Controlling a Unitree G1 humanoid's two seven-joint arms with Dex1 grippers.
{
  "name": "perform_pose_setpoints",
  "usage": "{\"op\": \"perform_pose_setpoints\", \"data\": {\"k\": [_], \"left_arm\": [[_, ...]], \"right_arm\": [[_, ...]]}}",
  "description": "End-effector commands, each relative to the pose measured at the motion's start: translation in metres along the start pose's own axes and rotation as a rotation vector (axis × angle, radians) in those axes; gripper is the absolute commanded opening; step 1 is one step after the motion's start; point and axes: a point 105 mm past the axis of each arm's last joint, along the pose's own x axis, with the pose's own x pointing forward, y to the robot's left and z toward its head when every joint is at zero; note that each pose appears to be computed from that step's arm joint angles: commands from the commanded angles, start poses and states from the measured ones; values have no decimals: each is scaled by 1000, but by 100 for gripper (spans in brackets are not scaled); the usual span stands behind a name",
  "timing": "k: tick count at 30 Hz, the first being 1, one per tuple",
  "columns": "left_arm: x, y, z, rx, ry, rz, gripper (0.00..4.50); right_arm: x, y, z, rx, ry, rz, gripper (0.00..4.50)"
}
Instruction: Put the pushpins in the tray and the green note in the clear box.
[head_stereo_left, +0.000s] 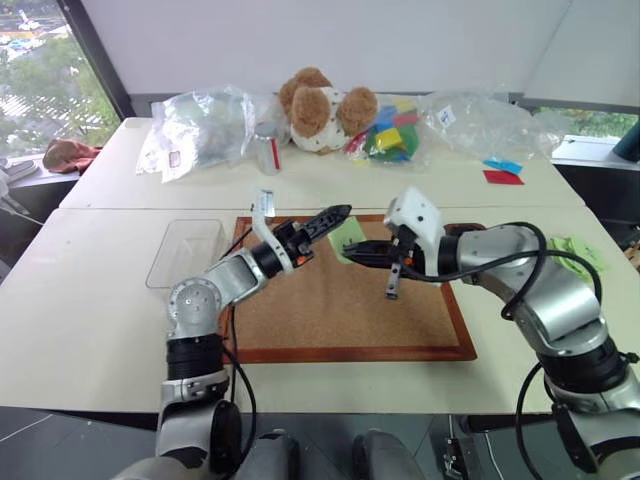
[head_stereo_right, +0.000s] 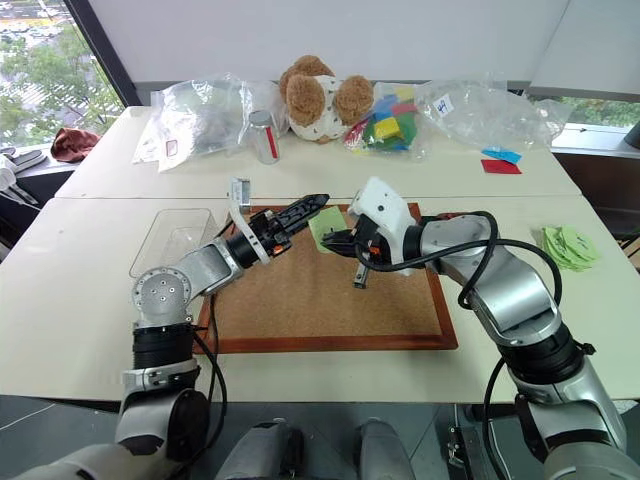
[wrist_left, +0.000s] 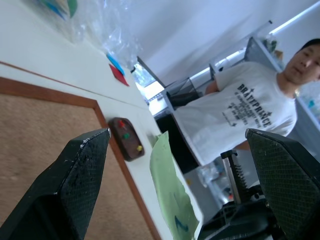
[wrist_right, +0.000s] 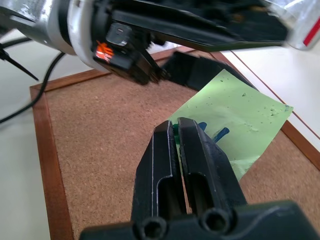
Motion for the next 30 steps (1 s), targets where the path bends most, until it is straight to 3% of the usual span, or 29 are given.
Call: {"op": "perform_pose_setpoints", "data": {"k": [1,10,13,19,21,30], "left_arm": [[2,-8,2,-38,-25,-20,447],[2,-10,-18,-65,47,-8,447],[0,-8,-22,-76,54,0,363],[0,-6,-23,-82,52,13,72],[1,-7,-23,-84,50,11,7],[-5,1,-21,-97,32,38,7]], "right_arm": [[0,2,15,-50,-47,14,0],[2,2,16,-46,-51,19,0],[2,1,17,-46,-51,15,0],[0,2,17,-46,-49,16,0],[0,2,17,-46,-50,16,0],[-5,-8,20,-50,-48,-29,0]]}}
